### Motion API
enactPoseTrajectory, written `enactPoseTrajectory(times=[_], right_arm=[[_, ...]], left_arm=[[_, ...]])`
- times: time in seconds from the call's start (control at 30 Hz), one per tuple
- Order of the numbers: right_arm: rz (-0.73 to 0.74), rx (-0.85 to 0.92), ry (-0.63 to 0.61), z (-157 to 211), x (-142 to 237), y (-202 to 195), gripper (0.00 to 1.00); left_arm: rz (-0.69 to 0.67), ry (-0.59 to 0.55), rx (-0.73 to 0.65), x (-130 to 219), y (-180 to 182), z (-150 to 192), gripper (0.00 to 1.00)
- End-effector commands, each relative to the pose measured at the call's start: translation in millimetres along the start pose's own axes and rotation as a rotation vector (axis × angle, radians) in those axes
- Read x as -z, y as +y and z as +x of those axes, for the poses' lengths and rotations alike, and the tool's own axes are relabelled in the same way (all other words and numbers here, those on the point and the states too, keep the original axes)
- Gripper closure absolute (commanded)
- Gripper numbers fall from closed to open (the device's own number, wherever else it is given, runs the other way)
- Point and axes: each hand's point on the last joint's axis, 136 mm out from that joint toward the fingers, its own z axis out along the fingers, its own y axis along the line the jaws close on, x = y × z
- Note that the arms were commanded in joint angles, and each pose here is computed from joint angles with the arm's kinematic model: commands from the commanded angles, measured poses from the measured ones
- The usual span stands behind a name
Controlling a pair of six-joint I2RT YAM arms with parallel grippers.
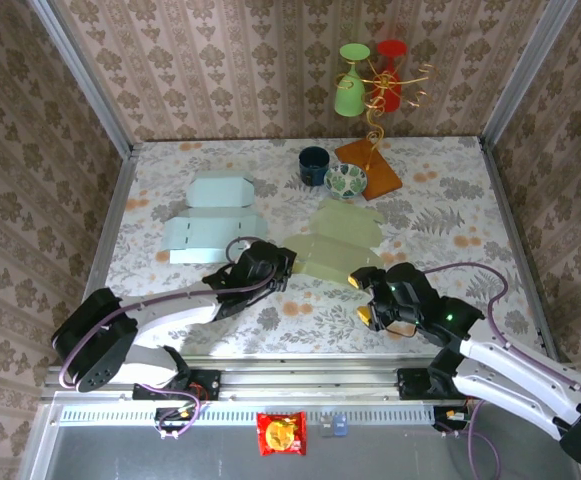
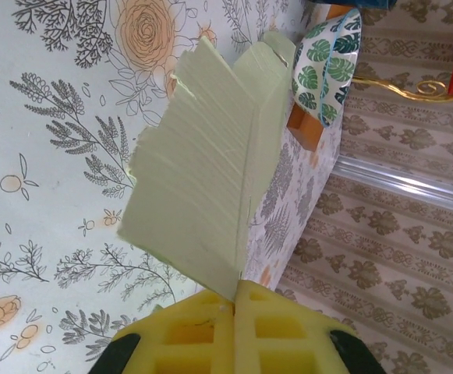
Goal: Fold the paper box
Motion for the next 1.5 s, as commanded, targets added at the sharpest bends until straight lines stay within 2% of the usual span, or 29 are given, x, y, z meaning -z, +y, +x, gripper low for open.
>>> enactPoseTrajectory(times=[0.0,0.47,0.97,1.47], right_arm=[[-0.109,-0.11,-0.086,-6.5,4.2,31.3,0.23],[-0.17,-0.18,-0.143,-4.1,-15.9,50.4,0.31],[-0.19,-0.189,-0.194,-11.7,-18.8,54.9,0.47],[-0.16,-0.17,-0.202,-10.8,-24.7,49.8,0.48]], left_arm=[[-0.004,-0.036,0.055,-1.5,-2.1,-0.4,1.0],[0.058,-0.015,0.14,-0.6,-16.0,19.7,1.0],[0.072,-0.009,0.169,1.8,-21.5,29.4,1.0],[0.087,-0.016,0.186,2.5,-23.2,27.9,1.0]])
